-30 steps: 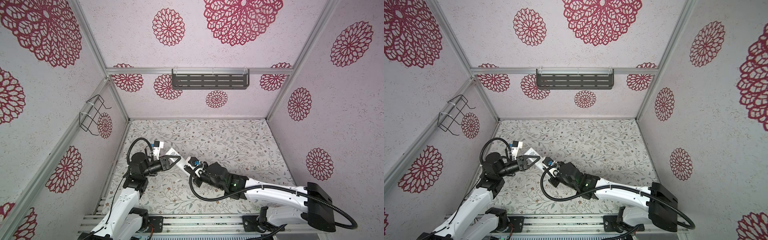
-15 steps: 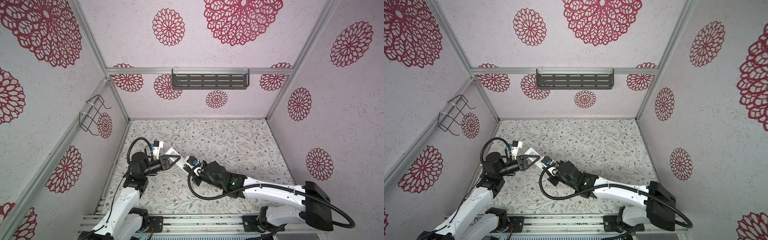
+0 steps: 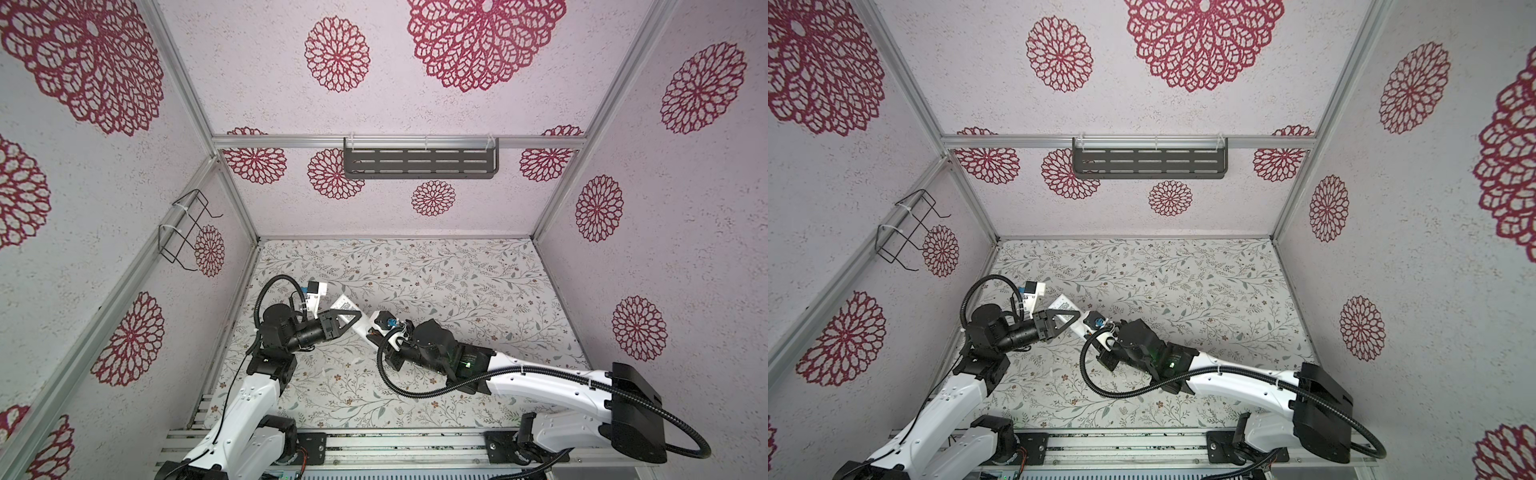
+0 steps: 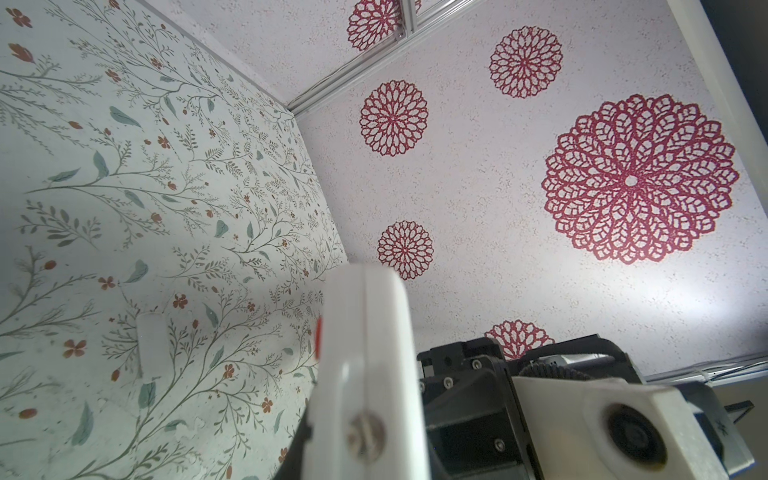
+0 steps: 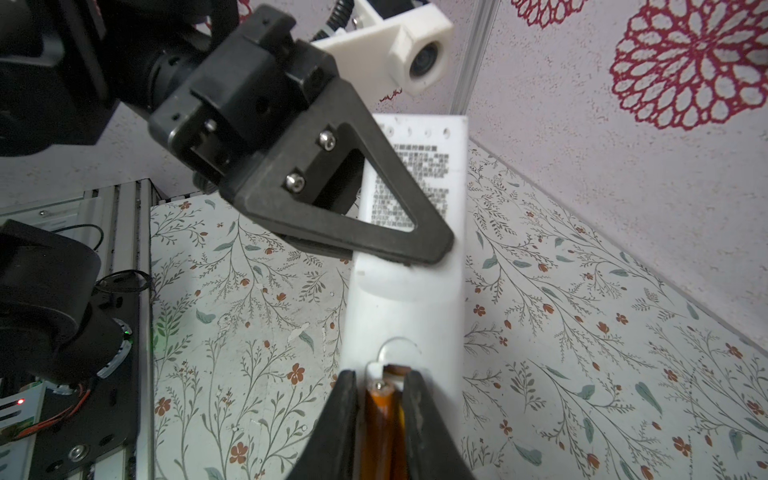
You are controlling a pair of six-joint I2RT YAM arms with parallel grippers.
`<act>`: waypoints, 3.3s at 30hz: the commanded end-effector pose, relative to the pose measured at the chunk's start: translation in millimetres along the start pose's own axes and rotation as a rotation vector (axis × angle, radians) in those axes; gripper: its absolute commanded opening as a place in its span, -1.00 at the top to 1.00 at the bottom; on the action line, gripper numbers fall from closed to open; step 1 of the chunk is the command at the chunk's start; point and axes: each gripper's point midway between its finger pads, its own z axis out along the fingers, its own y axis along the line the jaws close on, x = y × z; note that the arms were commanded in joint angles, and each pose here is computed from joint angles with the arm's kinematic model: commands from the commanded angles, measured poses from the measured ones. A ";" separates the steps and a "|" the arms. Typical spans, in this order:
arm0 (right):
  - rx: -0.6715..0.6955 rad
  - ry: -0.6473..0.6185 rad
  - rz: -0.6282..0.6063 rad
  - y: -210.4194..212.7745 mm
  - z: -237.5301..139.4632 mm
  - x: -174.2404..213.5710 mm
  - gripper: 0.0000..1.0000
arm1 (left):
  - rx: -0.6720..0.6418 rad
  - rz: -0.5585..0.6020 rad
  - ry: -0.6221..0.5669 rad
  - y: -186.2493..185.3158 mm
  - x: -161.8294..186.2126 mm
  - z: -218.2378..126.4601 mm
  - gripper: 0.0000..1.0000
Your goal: Load the batteries into the remote control
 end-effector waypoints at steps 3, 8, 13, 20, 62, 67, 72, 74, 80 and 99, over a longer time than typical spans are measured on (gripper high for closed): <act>0.024 0.071 -0.019 -7.5 2.8 19.7 0.64 | 0.123 0.080 0.039 -40.4 -0.4 -1.8 1.00; 0.036 0.066 -0.018 -9.7 2.0 18.1 0.72 | 0.122 0.080 0.038 -40.3 0.1 -2.1 1.00; 0.051 0.081 -0.016 -12.3 2.0 21.2 0.70 | 0.122 0.080 0.038 -40.5 0.5 -2.4 1.00; 0.051 0.067 -0.012 -12.4 0.0 17.1 0.60 | 0.120 0.080 0.037 -39.2 -0.2 -1.7 1.00; 0.131 0.445 -0.046 -25.7 -1.3 127.5 1.00 | 0.127 0.088 0.035 -42.5 -0.3 -3.1 1.00; 0.100 0.511 -0.047 -20.2 0.2 144.1 1.00 | 0.129 0.091 0.034 -43.3 -0.9 -3.1 1.00; 0.090 0.498 -0.034 -20.3 3.8 139.9 0.94 | 0.131 0.090 0.035 -43.2 -0.8 -2.9 1.00; 0.086 0.474 -0.028 -20.8 5.3 132.3 0.91 | 0.131 0.090 0.035 -43.5 -1.0 -2.9 1.00; 0.076 0.387 -0.019 -22.2 7.0 105.2 0.76 | 0.125 0.083 0.037 -40.6 -1.1 -1.7 1.00; -0.058 0.095 0.038 -9.6 -23.2 16.6 0.43 | 0.084 0.054 0.041 -27.5 -1.2 1.9 1.00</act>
